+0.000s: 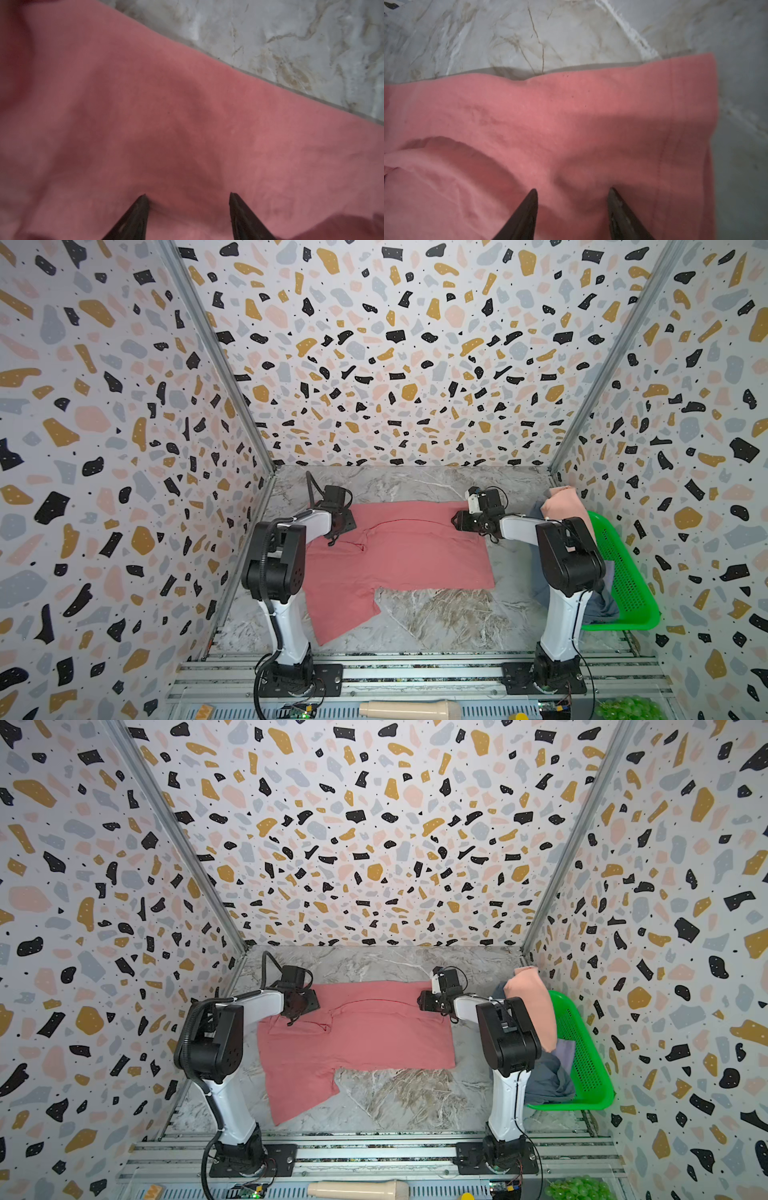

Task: Fold and stack the t-shirts

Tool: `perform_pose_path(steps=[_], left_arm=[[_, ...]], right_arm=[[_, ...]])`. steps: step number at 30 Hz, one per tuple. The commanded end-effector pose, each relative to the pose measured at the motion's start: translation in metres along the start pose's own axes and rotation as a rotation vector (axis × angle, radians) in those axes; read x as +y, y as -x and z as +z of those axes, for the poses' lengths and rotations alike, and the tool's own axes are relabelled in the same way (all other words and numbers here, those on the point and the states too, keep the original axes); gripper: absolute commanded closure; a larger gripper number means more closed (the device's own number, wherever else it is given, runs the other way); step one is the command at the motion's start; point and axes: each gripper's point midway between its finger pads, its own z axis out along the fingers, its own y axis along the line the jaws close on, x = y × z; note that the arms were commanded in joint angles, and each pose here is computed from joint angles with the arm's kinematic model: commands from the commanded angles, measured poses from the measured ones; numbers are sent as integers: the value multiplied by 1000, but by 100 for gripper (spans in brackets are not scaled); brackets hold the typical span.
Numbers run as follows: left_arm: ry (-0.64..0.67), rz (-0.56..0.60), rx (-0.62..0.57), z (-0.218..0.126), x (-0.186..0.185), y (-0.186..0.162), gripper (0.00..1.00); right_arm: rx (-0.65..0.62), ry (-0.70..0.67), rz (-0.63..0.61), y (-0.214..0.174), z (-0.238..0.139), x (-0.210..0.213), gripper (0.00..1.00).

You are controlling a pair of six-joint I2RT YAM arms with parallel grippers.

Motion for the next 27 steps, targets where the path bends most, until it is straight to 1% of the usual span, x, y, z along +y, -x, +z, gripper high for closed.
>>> perform_pose_path(steps=[1, 3, 5, 7, 9, 11, 12, 13, 15, 17, 19, 21, 23, 25, 27], left_arm=[[-9, -33, 4, 25, 2, 9, 38], [-16, -28, 7, 35, -2, 16, 38], [-28, -20, -6, 42, -6, 29, 38], [-58, -10, -31, 47, -14, 49, 37], [-124, 7, -70, 45, -30, 77, 37], [-137, 33, -107, 32, -39, 106, 37], [-141, 52, -123, 20, -43, 116, 37], [-142, 58, -145, 7, -44, 124, 36], [-146, 55, -193, -26, -43, 130, 35], [-135, 36, -196, -49, -33, 117, 33], [-120, -5, -180, -63, -20, 94, 32], [-101, -61, -158, -76, -3, 60, 31], [-115, -92, -132, -89, 7, 25, 30], [-96, -95, -94, -103, 20, -7, 27], [-52, -89, -50, -120, 35, -41, 27]], right_arm=[[123, -95, 27, -12, 22, -24, 45], [135, -122, 33, 3, 31, -31, 45], [109, -126, 31, 20, 37, -35, 45], [81, -116, 27, 41, 42, -37, 45], [44, -95, 16, 64, 45, -39, 44], [19, -64, -2, 85, 39, -34, 44], [-10, -43, -25, 98, 29, -27, 42], [-33, -35, -45, 104, 19, -21, 41], [-115, -25, -83, 119, -14, -7, 36], [-158, 7, -97, 114, -40, 5, 29], [-174, 53, -103, 102, -62, 16, 28], [-168, 67, -91, 77, -80, 21, 25], [-151, 55, -67, 52, -96, 21, 22], [-130, 45, -37, 26, -108, 20, 20], [-102, 29, 2, -2, -116, 16, 18]])
